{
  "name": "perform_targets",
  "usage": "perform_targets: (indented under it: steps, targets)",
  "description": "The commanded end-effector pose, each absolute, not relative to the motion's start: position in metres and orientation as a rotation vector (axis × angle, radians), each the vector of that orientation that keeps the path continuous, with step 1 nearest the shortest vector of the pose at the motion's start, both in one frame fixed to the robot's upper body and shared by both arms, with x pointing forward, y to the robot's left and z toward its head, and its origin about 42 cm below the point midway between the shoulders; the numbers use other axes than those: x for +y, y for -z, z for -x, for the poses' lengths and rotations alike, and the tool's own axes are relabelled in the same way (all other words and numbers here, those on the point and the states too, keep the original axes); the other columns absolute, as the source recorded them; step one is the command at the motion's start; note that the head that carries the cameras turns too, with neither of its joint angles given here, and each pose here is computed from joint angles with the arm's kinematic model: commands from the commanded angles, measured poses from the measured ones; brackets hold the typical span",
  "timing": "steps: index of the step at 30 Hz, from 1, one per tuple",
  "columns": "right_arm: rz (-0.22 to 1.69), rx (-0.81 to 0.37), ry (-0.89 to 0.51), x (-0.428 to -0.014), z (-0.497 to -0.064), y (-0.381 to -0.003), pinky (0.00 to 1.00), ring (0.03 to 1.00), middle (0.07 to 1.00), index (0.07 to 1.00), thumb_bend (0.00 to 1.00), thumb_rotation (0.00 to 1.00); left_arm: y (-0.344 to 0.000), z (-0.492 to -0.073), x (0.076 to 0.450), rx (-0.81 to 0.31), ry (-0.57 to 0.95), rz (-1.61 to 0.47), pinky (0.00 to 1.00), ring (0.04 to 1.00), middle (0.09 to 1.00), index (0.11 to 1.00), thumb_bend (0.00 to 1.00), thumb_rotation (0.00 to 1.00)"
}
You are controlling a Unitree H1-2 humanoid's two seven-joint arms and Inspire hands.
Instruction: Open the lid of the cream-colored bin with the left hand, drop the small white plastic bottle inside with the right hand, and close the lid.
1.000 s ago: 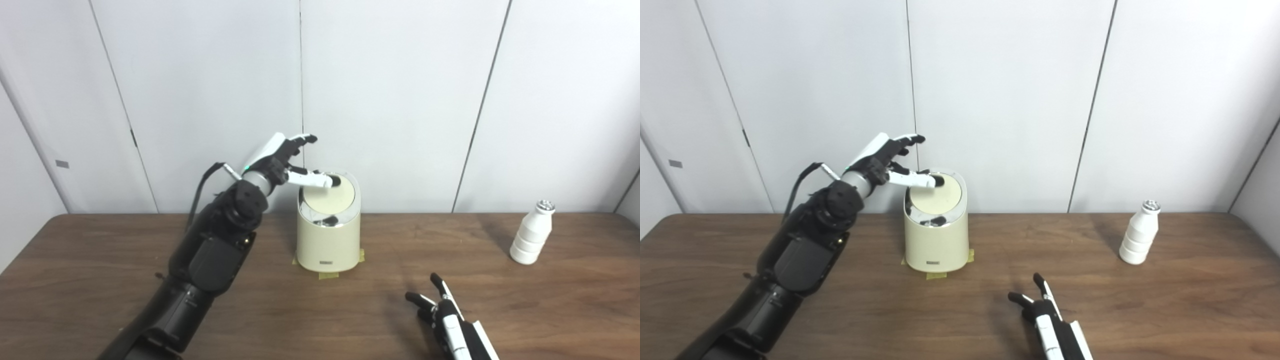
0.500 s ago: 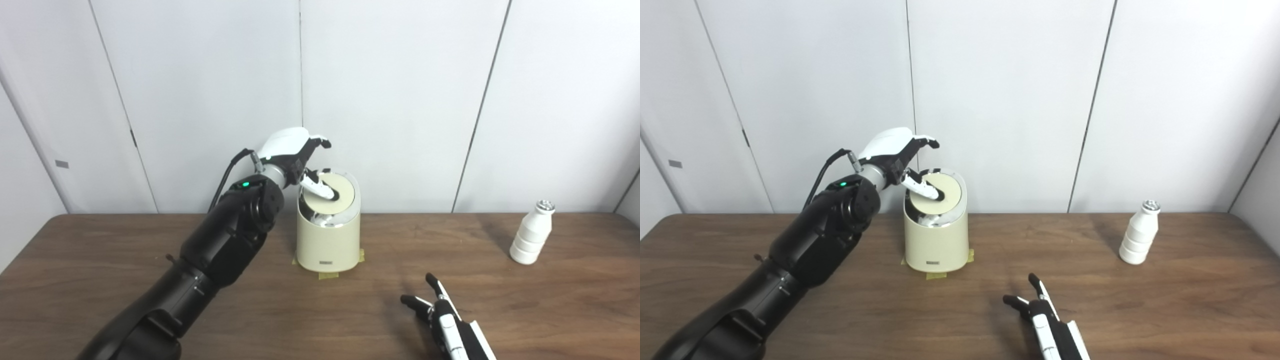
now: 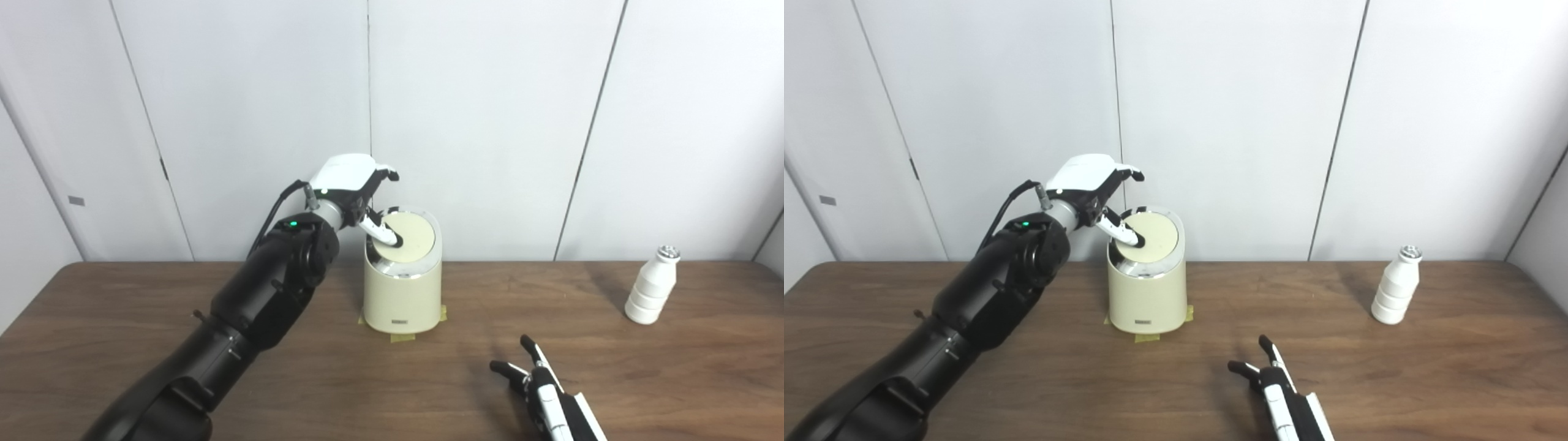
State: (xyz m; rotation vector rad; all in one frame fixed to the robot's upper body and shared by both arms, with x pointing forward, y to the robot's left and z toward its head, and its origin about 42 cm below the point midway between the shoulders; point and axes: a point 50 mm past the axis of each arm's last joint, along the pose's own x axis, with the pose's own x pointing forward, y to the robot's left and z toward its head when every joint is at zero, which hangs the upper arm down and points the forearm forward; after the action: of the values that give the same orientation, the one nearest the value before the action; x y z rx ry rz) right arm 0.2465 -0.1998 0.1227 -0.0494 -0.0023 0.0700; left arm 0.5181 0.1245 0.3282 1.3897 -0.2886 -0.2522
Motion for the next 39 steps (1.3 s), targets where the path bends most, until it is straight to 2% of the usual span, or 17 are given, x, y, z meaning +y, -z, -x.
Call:
perform_targets:
  steps: [1,5,14,20,26,32,37,39]
  targets:
    - [0.039,-0.008,-0.073,-0.196,-0.241,-0.125,0.92,0.878,0.784,0.969,0.50,1.00,-0.369,-0.521,0.117,-0.387,0.194,-1.428,0.82,0.896,0.895,0.871,0.87,0.25]
    - [0.039,-0.009,-0.074,-0.197,-0.241,-0.125,0.93,0.886,0.785,0.973,0.51,1.00,-0.362,-0.520,0.109,-0.384,0.209,-1.444,0.85,0.913,0.904,0.871,0.87,0.25]
    - [0.036,-0.003,-0.072,-0.195,-0.239,-0.126,0.93,0.879,0.784,0.970,0.52,1.00,-0.341,-0.512,0.084,-0.406,0.273,-1.553,0.91,0.932,0.898,0.865,0.91,0.15]
    - [0.045,-0.006,-0.074,-0.194,-0.238,-0.127,0.91,0.875,0.785,0.971,0.50,1.00,-0.329,-0.510,0.074,-0.407,0.289,-1.574,0.92,0.933,0.899,0.869,0.92,0.14]
    - [0.043,-0.001,-0.070,-0.192,-0.239,-0.130,0.92,0.881,0.790,0.975,0.54,1.00,-0.323,-0.507,0.070,-0.425,0.308,-1.602,0.94,0.932,0.898,0.874,0.92,0.14]
    - [0.039,0.000,-0.071,-0.189,-0.240,-0.133,0.93,0.895,0.797,0.976,0.55,1.00,-0.341,-0.508,0.078,-0.351,0.277,-1.597,0.89,0.921,0.893,0.866,0.92,0.13]
    - [0.036,0.003,-0.067,-0.189,-0.241,-0.134,0.92,0.896,0.801,0.978,0.56,1.00,-0.380,-0.510,0.103,-0.309,0.237,-1.504,0.85,0.927,0.916,0.866,0.87,0.11]
    - [0.027,0.004,-0.068,-0.189,-0.242,-0.133,0.92,0.896,0.801,0.978,0.55,1.00,-0.395,-0.509,0.112,-0.334,0.209,-1.467,0.75,0.883,0.901,0.862,0.83,0.15]
